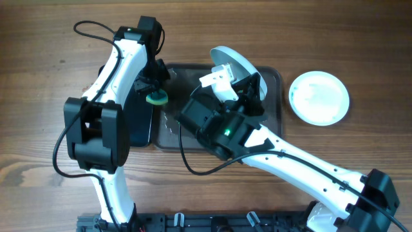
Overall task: Clean dirty plates on tray and stack at the side
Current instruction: 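Lift the third plate with the right gripper and tilt it up, then carry the plate right and stack it on the plates, then release the plate and lower the sponge into the black tray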
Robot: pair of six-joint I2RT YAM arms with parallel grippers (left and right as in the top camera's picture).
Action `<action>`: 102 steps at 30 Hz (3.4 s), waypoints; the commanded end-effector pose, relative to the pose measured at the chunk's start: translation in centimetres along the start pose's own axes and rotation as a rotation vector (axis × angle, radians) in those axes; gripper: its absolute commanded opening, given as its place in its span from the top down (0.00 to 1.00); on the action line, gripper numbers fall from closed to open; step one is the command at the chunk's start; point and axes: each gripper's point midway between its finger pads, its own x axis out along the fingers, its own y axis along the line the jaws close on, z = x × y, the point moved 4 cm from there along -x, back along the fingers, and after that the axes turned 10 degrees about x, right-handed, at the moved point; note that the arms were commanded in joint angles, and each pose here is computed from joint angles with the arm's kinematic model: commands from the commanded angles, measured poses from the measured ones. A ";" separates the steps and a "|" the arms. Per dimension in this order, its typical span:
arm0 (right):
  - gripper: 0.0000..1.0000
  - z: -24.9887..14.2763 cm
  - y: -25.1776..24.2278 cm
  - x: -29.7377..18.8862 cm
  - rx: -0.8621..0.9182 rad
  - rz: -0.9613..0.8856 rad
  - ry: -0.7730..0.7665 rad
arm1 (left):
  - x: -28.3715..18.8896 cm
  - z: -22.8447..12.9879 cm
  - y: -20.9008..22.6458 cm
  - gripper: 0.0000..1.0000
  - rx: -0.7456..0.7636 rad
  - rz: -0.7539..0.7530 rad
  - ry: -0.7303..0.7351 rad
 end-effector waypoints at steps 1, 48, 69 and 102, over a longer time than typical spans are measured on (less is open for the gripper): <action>0.96 1.2 -2.2 -0.6 0.048 -0.082 -0.057 | -1.1 0.2 -0.3 0.96 0.009 -0.005 -0.035; 0.95 -28.5 -12.1 19.6 1.202 0.241 1.178 | -1.0 0.2 -0.1 0.96 0.020 0.011 -0.037; 0.41 -22.0 -7.5 18.6 0.992 0.639 1.055 | -3.0 0.0 6.1 0.96 0.101 0.050 0.043; 0.01 -10.2 -11.2 13.5 0.818 0.871 0.713 | -10.1 -2.9 8.4 0.00 0.241 -0.085 -0.146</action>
